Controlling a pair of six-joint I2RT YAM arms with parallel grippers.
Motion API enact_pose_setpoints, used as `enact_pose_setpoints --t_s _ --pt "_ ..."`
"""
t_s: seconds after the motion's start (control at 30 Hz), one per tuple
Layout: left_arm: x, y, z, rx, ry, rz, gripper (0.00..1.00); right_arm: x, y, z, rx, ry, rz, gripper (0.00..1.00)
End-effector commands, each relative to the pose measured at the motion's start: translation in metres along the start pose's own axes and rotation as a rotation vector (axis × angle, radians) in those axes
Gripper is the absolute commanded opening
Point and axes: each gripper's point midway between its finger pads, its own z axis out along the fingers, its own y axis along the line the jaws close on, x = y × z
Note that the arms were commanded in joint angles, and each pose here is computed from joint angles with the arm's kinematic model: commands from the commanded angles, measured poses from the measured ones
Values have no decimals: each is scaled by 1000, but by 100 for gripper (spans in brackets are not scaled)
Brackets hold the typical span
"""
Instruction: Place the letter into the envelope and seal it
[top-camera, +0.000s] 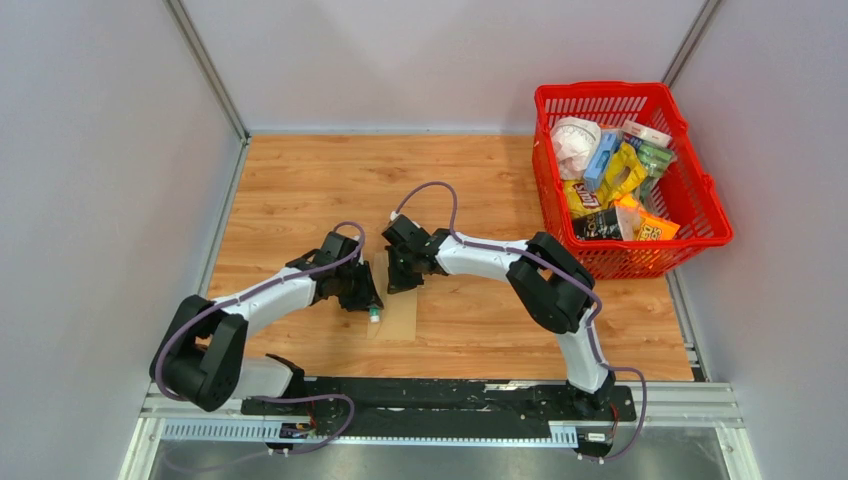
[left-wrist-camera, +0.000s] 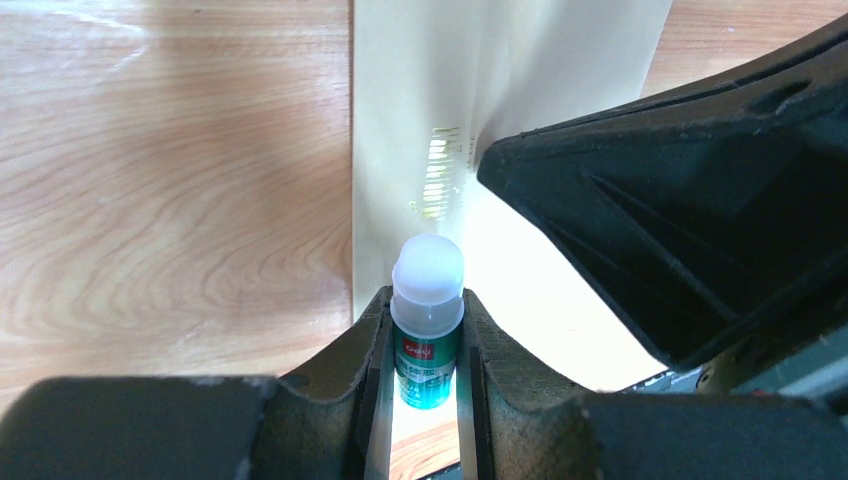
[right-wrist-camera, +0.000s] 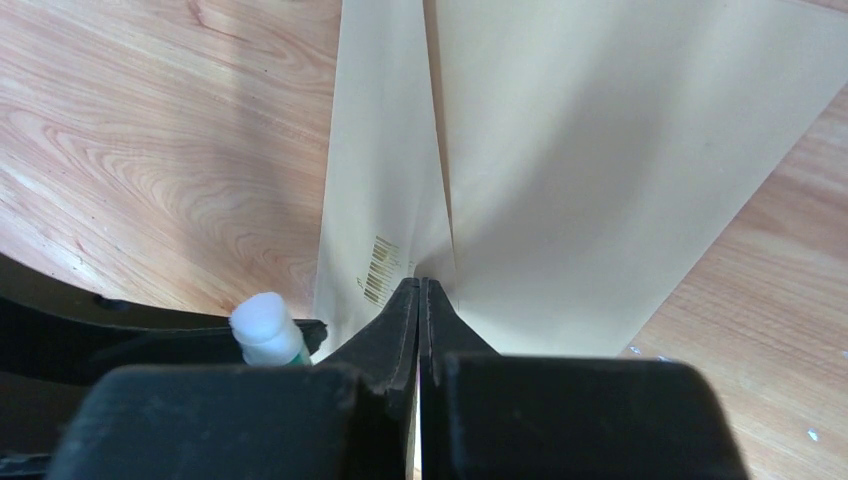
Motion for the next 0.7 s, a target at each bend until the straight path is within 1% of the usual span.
enact_pose_setpoints --t_s 0.0,0.17,0.27,0.4,0.5,0.67 --pt "-6 4 -16 -20 -39 13 0 21 -30 10 108 16 34 0" --pt "4 -8 -18 69 -19 -26 0 29 -34 5 111 10 72 0" --pt "18 -5 -11 98 16 -70 0 31 -33 5 110 6 80 0" --pt "27 -3 -2 128 24 -98 0 35 -31 4 100 5 88 0" --pt "32 5 2 103 31 -107 0 37 -31 6 102 10 86 0" --pt "32 27 2 -18 26 -88 0 43 -25 7 84 23 61 0"
